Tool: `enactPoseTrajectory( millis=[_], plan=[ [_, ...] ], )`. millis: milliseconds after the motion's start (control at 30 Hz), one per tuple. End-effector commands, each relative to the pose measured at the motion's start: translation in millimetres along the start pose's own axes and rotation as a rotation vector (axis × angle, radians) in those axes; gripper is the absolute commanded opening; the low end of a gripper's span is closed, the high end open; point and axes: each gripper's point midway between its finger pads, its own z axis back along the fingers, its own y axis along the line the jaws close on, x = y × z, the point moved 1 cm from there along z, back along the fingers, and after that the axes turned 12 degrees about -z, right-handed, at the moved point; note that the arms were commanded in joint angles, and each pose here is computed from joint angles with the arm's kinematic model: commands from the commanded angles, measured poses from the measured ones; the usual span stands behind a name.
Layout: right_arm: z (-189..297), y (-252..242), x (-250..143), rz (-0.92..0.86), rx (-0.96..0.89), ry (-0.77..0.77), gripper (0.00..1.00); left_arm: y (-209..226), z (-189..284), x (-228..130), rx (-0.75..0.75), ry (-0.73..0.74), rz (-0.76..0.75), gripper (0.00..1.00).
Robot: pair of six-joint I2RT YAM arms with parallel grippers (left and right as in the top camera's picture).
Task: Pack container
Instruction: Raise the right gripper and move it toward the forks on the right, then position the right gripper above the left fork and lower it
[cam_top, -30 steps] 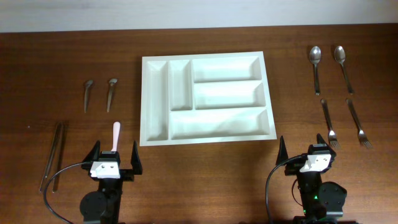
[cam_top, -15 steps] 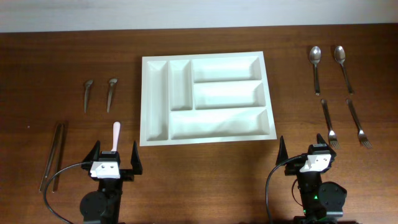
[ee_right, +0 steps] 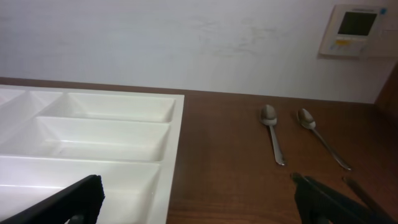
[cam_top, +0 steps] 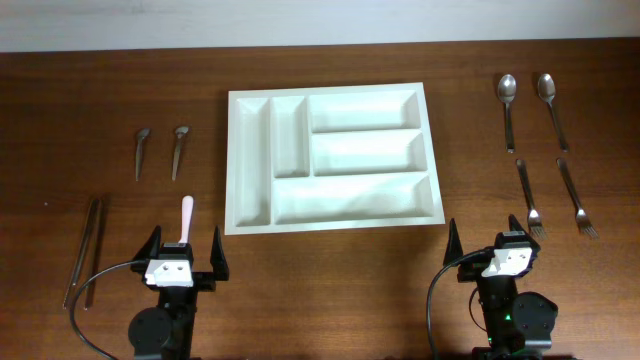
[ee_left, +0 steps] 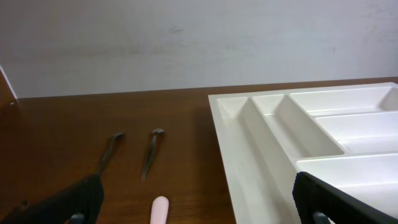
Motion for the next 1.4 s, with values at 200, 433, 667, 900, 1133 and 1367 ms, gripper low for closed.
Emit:
enactPoseTrajectory(
  millis=[200, 433, 667, 900, 1133, 1367],
  plan=[
    [22, -20, 107, 0.012, -0.211, -0.129, 0.99, -2, 0, 0, -0.012, -0.003, -0.015, 0.99],
    [-32, -15, 166, 0.216, -0.219, 0.269, 0.99, -2, 0, 0, -0.012, -0.003, -0.015, 0.99],
    [-101, -41, 220, 0.205, -0.280, 0.662, 0.99, -2, 0, 0, -0.012, -0.003, -0.015, 0.99],
    [-157, -57, 222, 0.125, -0.029, 0.845, 0.99, -2, 0, 0, -0.012, -0.003, -0.015, 0.99],
    [-186, -106, 167, 0.030, -0.074, 1.000, 0.99, -2, 0, 0, -0.012, -0.003, -0.015, 0.99],
    [-199, -114, 135, 0.004, -0.065, 1.073, 0.99, -2, 0, 0, -0.012, -0.003, -0.015, 0.99]
  ],
)
